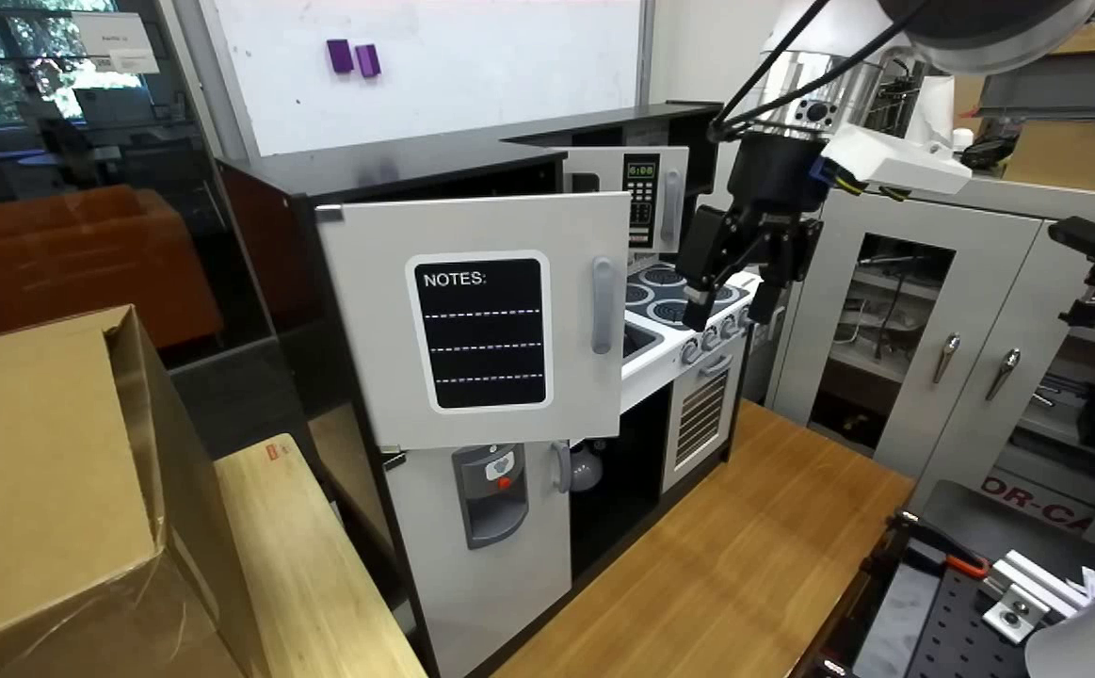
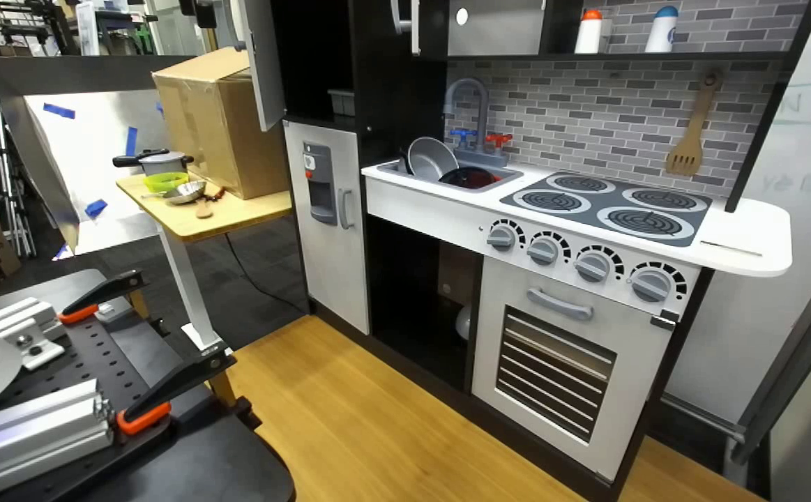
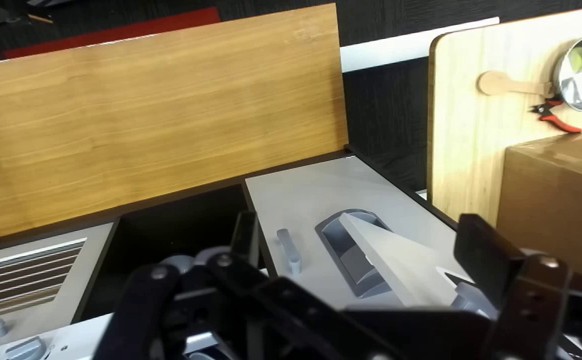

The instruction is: Close the top cabinet door

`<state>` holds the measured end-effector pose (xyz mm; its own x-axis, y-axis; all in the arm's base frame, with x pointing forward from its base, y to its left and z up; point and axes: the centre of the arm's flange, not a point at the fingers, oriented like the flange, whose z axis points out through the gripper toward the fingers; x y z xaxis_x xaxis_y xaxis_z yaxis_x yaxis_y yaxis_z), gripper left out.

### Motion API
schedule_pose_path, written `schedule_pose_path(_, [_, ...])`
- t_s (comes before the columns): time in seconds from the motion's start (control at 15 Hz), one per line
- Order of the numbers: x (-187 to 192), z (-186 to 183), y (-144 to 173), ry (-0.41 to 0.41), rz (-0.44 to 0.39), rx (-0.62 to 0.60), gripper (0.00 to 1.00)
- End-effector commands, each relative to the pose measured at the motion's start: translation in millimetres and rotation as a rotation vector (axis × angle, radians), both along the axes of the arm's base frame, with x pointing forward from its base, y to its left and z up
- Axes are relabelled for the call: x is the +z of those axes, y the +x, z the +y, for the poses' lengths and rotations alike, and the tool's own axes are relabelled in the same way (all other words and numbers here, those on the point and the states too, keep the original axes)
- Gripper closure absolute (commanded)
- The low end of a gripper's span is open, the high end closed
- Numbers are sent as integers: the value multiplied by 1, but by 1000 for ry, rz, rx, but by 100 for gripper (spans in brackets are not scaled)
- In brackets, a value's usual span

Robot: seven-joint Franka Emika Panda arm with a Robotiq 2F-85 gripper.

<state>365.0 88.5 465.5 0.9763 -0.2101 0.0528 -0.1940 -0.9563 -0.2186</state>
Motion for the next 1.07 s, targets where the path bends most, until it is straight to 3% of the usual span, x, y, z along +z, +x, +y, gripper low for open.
schedule_pose_path(0.0, [0,0,0,0,0,0,0])
schedule_pose_path(1.0, [4,-5,-26,2,-35,23,0])
